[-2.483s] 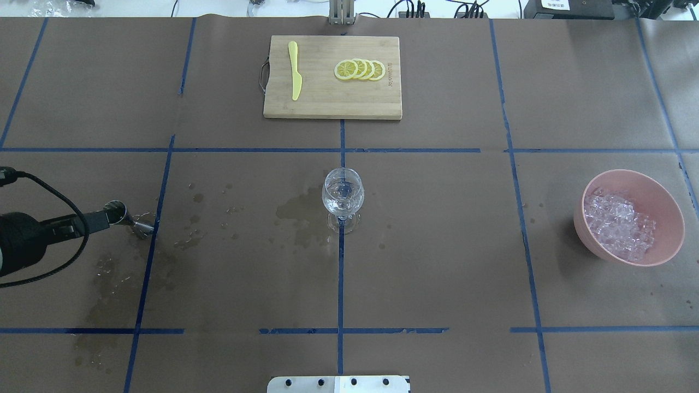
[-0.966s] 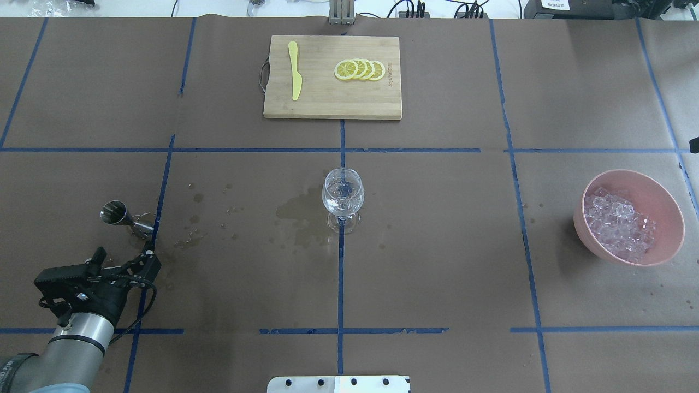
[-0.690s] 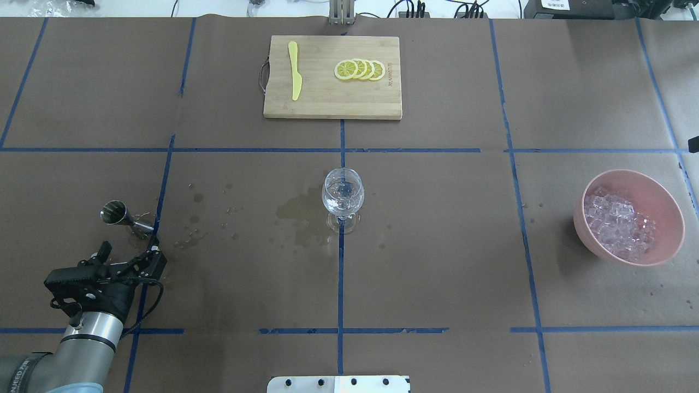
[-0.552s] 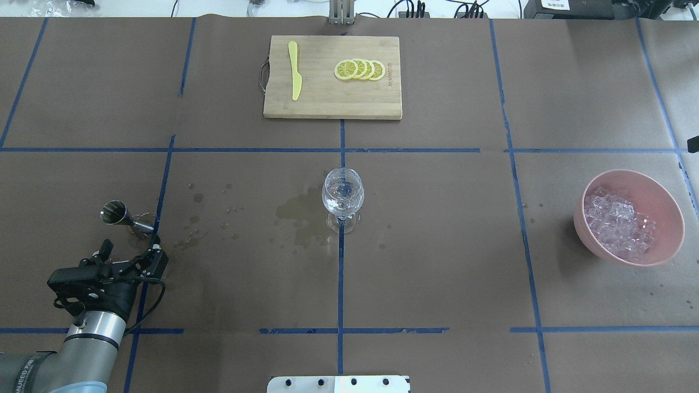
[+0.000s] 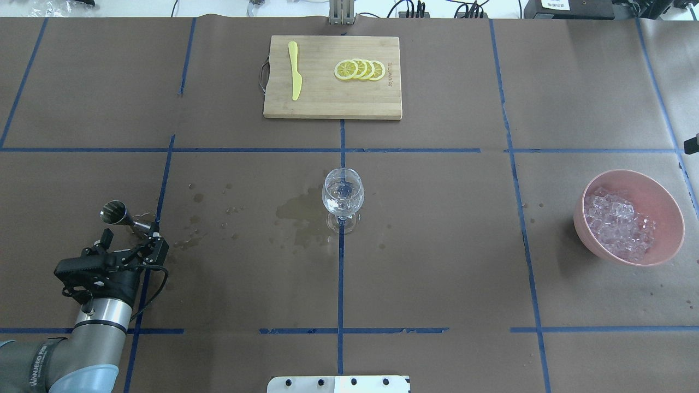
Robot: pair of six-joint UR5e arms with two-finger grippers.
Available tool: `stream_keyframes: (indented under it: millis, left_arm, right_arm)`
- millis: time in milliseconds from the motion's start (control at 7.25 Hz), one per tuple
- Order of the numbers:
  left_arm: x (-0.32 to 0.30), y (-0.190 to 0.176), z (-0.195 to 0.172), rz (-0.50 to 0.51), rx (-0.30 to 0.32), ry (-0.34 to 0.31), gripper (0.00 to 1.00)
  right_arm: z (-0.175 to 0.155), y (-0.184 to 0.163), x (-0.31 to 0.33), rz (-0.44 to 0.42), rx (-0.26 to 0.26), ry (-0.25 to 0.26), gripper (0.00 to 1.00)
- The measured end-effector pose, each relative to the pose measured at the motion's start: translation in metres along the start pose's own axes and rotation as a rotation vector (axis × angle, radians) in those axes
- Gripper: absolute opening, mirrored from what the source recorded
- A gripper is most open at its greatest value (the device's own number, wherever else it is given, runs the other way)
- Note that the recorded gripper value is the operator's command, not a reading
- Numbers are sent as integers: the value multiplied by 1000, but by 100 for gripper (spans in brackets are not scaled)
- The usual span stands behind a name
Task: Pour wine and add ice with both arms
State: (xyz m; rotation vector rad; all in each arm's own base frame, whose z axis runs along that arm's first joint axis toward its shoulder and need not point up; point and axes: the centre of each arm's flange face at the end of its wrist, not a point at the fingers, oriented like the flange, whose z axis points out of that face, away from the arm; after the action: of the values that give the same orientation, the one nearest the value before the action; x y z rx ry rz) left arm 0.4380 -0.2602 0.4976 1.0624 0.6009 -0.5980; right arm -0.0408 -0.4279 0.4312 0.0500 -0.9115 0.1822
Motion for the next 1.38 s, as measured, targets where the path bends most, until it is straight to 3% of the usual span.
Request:
stream_keyframes:
  millis: [552, 966, 1379]
  left_arm:
    - [6, 3, 30, -6, 40, -41, 85]
    - [3, 2, 34, -5, 46, -48, 82]
    - [-2, 6, 37, 7, 46, -55, 71]
  right_arm:
    - [-1, 1, -1, 5, 1, -1, 100]
    - [0, 1, -2, 5, 0, -2, 100]
    - [-1, 1, -2, 4, 0, -3, 100]
